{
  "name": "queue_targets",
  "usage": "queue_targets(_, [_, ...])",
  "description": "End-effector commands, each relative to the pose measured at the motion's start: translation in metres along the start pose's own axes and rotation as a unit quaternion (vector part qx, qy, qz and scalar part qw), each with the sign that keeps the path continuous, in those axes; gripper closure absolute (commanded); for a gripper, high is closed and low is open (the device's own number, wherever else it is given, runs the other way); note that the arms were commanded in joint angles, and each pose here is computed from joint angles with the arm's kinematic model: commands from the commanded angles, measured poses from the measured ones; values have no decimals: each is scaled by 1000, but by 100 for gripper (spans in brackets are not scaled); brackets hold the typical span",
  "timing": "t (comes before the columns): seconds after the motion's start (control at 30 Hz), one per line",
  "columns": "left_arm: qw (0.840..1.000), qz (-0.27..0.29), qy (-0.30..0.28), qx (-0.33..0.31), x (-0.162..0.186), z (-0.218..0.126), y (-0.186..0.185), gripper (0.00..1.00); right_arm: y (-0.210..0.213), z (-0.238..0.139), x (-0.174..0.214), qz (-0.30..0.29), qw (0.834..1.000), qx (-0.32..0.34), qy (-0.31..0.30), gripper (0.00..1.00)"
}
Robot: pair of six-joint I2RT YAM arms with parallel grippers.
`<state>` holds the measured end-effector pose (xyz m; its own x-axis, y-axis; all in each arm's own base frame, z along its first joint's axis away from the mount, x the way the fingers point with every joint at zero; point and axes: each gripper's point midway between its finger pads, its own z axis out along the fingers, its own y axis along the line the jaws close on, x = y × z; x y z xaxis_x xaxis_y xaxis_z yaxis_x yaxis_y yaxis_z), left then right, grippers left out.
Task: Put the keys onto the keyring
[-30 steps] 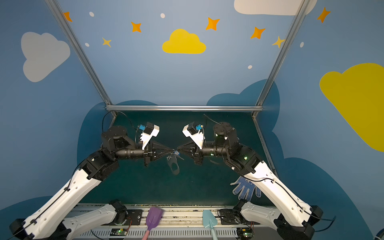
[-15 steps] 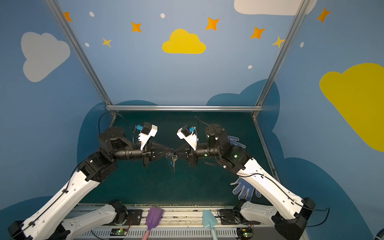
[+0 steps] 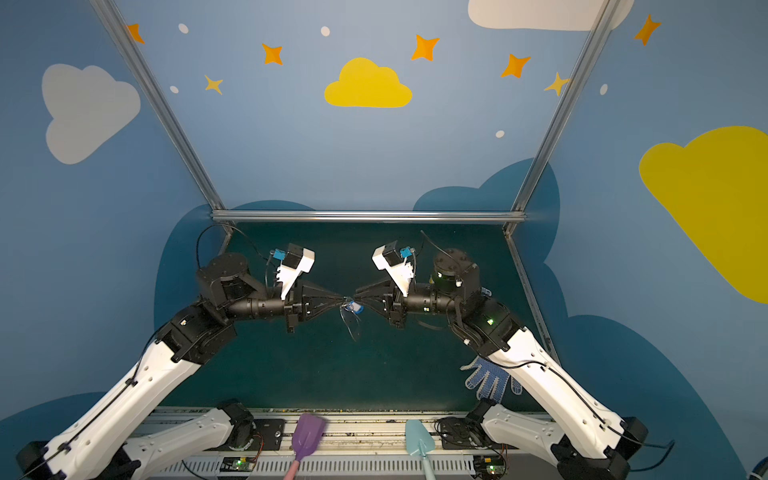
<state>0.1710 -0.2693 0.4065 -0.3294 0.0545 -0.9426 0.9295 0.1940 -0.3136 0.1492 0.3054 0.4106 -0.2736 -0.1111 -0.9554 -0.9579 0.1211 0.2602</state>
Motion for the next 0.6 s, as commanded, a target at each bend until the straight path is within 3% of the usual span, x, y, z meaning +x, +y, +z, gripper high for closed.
queue_targets(0.0, [1000, 16, -16, 10, -9, -3, -7, 97, 8, 4, -4, 5, 999, -34, -11, 78])
queue_targets(0.17, [1000, 19, -19, 9, -11, -4, -8, 96, 9, 12, 0, 14, 998, -56, -2, 77])
queue_targets(0.57, [1000, 21, -21, 6, -11, -5, -7, 96, 23, 17, 3, 19, 994, -102, 16, 100])
